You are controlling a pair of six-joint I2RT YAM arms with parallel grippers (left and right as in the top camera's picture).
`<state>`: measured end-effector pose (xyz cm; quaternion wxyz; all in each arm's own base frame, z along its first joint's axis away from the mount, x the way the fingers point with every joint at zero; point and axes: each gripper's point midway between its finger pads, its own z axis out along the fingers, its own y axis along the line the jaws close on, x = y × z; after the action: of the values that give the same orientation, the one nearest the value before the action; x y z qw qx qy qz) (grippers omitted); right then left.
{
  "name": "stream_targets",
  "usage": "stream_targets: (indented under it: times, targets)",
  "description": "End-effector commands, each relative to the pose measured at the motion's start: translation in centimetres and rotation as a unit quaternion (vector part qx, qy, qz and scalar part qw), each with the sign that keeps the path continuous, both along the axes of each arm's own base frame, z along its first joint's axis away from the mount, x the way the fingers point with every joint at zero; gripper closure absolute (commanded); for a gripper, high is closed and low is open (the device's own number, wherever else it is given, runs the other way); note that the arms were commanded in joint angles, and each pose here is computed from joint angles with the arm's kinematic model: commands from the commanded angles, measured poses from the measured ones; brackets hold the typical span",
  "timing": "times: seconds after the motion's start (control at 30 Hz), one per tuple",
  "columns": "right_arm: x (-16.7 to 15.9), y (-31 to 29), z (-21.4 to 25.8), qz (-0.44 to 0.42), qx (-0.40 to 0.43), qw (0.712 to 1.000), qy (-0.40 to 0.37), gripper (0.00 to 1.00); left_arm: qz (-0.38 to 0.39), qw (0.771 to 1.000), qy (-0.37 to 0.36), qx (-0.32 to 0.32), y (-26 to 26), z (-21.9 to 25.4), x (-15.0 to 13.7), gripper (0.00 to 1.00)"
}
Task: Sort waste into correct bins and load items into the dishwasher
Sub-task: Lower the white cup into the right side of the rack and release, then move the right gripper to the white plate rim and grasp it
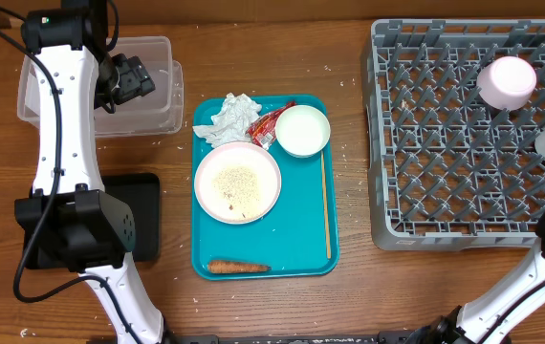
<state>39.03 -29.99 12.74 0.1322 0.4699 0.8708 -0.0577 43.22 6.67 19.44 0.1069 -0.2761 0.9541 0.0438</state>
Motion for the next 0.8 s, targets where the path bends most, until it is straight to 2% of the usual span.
stream_targets:
  times: [0.0, 0.17, 0.37, 0.47, 0.6, 0.77]
  targets:
    - [-0.8, -0.6, 1.8, -0.019, -0.028, 0.999, -0.002, 0.96, 0.006, 1.0, -0.004, -0.001, 0.0, 0.1, 0.2, 0.0]
    - [-0.4, 0.2, 3.1, -0.017, -0.013, 0.999, -0.029, 0.96, 0.006, 1.0, -0.004, -0.001, 0.0, 0.1, 0.2, 0.0]
    - [0.8, 2.4, 9.4, 0.018, -0.002, 0.992, -0.123, 0.96, 0.007, 1.0, -0.004, -0.002, 0.0, 0.1, 0.2, 0.0]
    - [1.9, 5.8, 13.6, 0.094, 0.032, 0.974, -0.202, 0.91, 0.006, 1.0, -0.004, -0.001, 0.0, 0.1, 0.2, 0.0]
    - [2.8, 11.5, 18.8, 0.203, 0.086, 0.929, -0.297, 0.8, 0.007, 1.0, -0.004, -0.002, 0.0, 0.1, 0.2, 0.0]
    - [3.7, 18.1, 20.1, 0.276, 0.121, 0.904, -0.303, 0.75, 0.007, 1.0, -0.004, -0.001, 0.0, 0.1, 0.2, 0.0]
